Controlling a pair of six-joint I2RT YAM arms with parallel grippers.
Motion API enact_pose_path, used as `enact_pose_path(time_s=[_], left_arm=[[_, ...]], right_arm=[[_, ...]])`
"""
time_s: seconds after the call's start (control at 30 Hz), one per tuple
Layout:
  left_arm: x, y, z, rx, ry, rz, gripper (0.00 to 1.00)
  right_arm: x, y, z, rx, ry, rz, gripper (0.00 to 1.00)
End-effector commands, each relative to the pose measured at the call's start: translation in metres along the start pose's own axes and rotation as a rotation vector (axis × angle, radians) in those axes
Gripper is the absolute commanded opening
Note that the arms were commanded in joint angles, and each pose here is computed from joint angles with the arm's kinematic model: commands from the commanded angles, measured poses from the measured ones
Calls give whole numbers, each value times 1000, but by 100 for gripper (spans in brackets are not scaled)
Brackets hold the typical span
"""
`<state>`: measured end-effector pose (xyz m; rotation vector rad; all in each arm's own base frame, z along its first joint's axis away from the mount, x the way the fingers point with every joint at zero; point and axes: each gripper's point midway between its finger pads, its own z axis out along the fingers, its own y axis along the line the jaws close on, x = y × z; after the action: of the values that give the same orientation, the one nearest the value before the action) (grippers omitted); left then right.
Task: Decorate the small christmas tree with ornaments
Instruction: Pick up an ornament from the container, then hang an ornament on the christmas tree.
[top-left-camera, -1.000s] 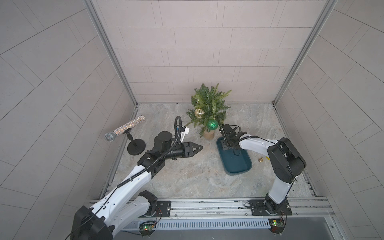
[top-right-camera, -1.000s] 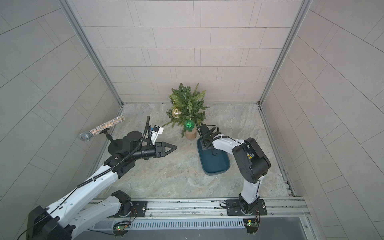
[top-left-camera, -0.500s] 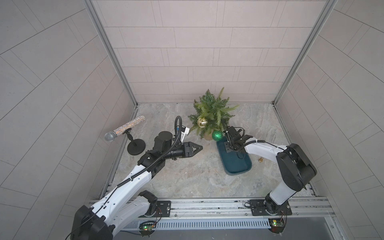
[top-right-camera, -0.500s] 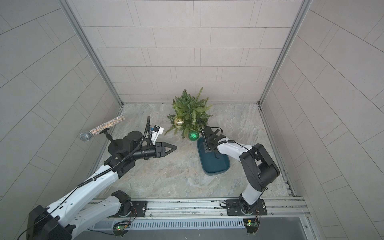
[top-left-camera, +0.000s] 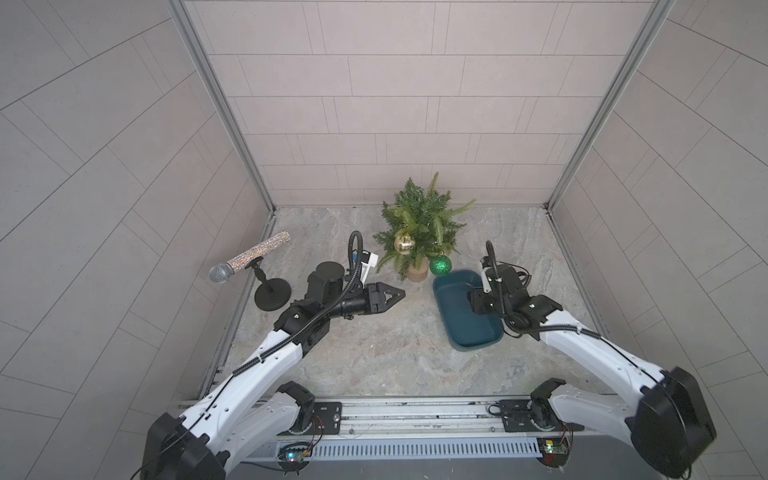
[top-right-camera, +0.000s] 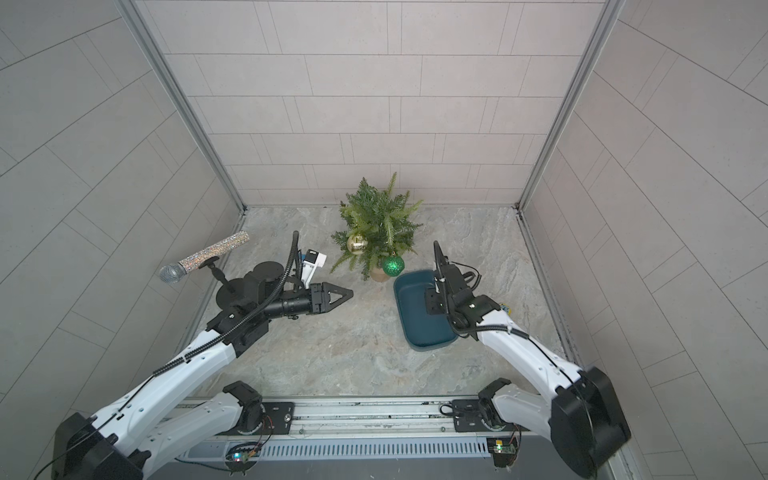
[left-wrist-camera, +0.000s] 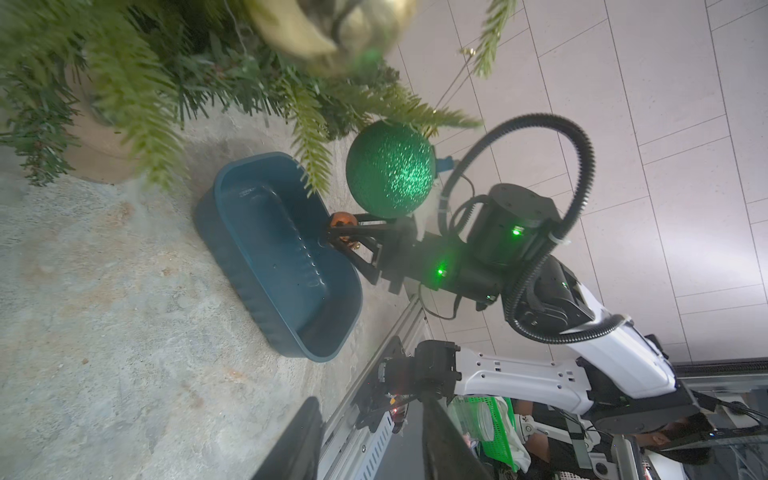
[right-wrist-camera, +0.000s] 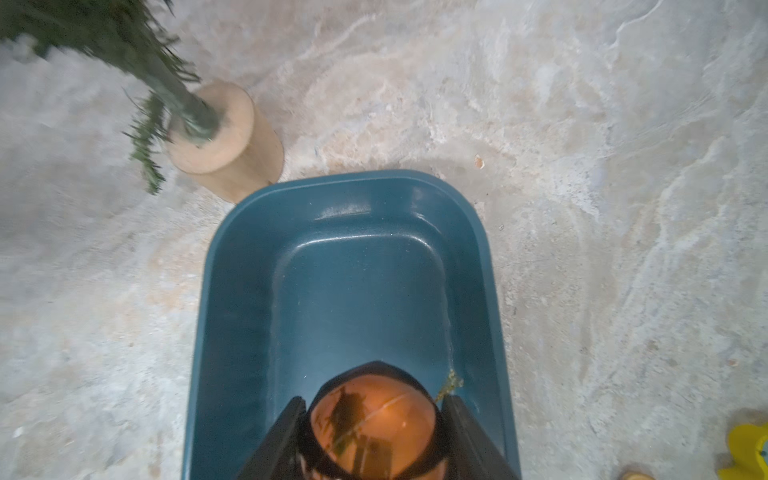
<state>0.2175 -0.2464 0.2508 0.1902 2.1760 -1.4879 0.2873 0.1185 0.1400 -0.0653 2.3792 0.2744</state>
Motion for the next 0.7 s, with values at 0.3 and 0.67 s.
enact_pose_path(time_s=[0.3, 0.67], left_arm=[[-20, -29, -5, 46, -72, 80, 43], [-47, -71, -11, 108, -116, 160, 43]], right_arm=[[-69, 55, -122, -335, -182, 86, 50], [-149, 90, -172, -505, -329, 119, 50]])
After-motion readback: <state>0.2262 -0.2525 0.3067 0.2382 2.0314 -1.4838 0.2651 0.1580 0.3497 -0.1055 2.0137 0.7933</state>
